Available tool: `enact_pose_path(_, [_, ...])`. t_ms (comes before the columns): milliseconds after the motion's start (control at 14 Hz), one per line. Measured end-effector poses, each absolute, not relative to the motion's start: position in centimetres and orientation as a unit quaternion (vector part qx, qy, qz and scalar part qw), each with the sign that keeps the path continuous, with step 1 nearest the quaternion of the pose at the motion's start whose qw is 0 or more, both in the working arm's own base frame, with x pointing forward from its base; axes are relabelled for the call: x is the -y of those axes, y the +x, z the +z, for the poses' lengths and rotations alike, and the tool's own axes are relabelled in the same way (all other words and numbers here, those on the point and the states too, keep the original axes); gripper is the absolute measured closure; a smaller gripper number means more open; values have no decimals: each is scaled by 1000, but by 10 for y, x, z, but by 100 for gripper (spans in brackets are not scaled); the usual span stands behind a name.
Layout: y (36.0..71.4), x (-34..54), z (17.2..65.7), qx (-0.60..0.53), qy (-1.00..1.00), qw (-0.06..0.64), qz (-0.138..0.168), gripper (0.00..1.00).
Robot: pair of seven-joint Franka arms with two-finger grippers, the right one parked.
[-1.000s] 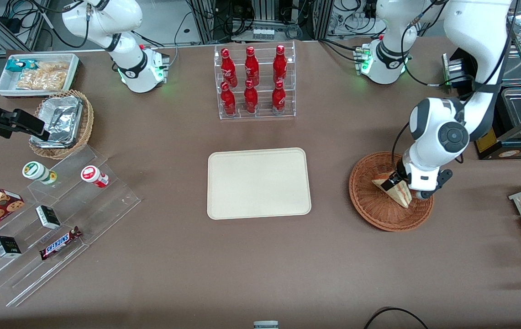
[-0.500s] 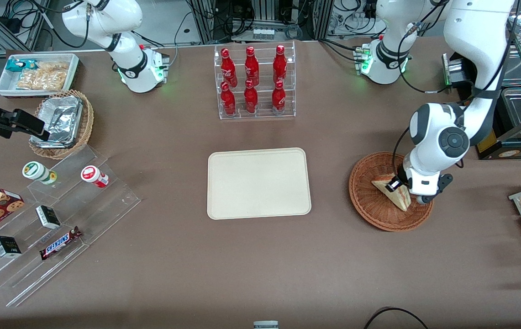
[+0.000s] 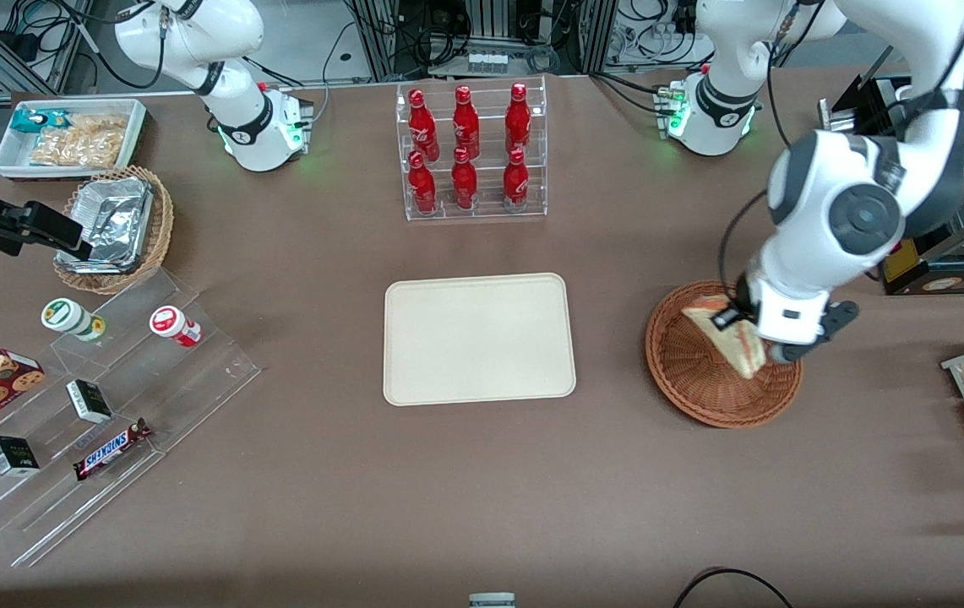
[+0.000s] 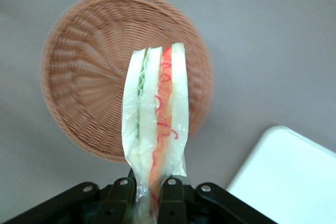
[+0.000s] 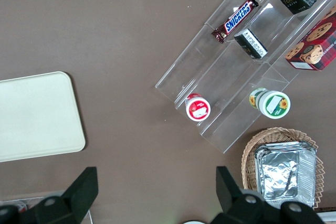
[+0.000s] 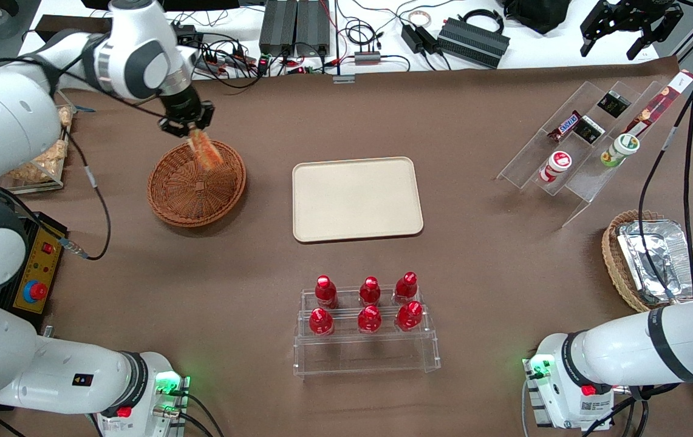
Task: Place sandwich from basket to tray
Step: 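Lift the sandwich and carry it over the cream tray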
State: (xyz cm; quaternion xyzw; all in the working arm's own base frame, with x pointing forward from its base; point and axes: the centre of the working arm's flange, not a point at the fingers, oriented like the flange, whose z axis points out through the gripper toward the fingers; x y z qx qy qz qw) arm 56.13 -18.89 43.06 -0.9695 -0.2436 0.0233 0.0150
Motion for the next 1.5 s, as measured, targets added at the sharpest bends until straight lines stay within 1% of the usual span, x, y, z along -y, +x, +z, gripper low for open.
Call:
enact_pose_path(143, [552,253,432,198,-980,10,19,84])
enact_pose_path(286, [546,310,415,158,-987,10,24,84])
enact_pose_path(571, [532,411,363,102,-994,14,40,85])
enact_pose_path(714, [526,455,335,95,-995,7,38,85])
enact_pose_path(929, [515,498,291,70,-997,-18,18,85])
enact_pose_path(1143, [494,523,254,35,-999,-1,4,85])
enact_pose_path(1357, [482,534,233,19,-1000,5,4,85])
enact_pose_path(1429, [482,535,230,19,-1000,6,4,80])
enact_pose_path(1500, [483,535,231,19,-1000,6,3,70])
